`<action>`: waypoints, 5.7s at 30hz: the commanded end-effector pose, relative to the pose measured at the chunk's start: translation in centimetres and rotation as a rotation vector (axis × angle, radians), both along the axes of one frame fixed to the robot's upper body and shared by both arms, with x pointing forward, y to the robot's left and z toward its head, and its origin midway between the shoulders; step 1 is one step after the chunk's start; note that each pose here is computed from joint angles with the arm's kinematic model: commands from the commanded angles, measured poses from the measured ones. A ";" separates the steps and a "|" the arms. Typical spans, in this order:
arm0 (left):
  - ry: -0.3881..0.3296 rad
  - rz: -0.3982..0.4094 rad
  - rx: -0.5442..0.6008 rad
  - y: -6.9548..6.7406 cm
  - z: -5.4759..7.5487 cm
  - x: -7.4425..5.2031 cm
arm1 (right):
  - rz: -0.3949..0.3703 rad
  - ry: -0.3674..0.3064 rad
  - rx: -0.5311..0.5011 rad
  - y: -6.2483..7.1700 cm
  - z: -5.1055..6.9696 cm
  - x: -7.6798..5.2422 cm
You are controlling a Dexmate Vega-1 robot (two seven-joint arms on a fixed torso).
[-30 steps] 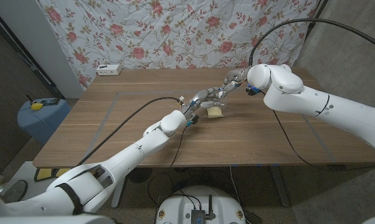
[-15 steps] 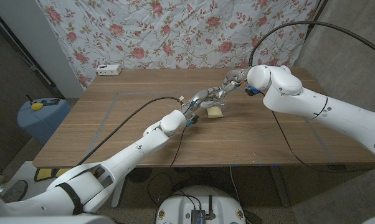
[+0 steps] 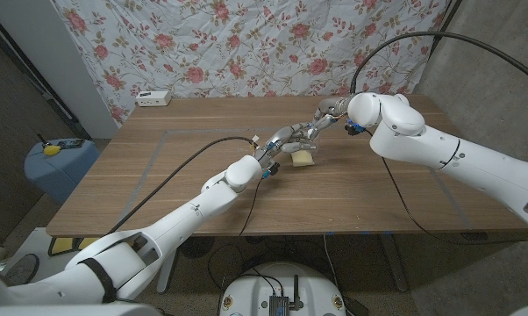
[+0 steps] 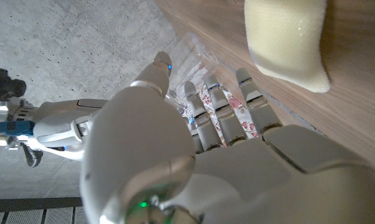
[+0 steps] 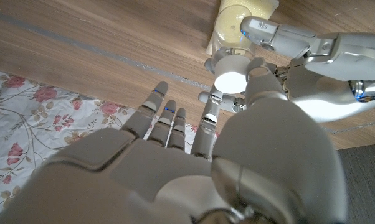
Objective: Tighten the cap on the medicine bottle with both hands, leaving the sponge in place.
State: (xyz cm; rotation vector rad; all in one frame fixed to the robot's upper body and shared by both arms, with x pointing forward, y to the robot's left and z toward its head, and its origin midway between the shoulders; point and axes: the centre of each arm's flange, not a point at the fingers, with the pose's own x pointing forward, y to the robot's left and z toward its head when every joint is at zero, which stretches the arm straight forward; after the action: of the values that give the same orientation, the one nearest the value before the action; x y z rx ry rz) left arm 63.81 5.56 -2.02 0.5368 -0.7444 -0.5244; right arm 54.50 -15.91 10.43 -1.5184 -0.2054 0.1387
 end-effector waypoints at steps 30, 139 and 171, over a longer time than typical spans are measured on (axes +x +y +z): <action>0.003 0.004 -0.001 0.1 0.0 0.0 | -0.059 -0.073 0.007 0.3 -0.7 0.3; -0.009 0.019 -0.003 0.9 0.5 0.3 | -0.149 -0.259 0.003 1.5 -1.1 -1.0; -0.050 0.098 -0.026 5.9 1.2 -0.7 | 0.020 -0.319 0.318 -1.0 -2.8 -1.2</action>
State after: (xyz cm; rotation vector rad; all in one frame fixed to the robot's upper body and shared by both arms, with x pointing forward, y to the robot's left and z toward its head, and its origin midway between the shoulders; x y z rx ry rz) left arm 63.64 9.77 -0.80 0.5596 -0.7636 -0.4284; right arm 53.40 -16.04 8.29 -1.3704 -0.3950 -0.1402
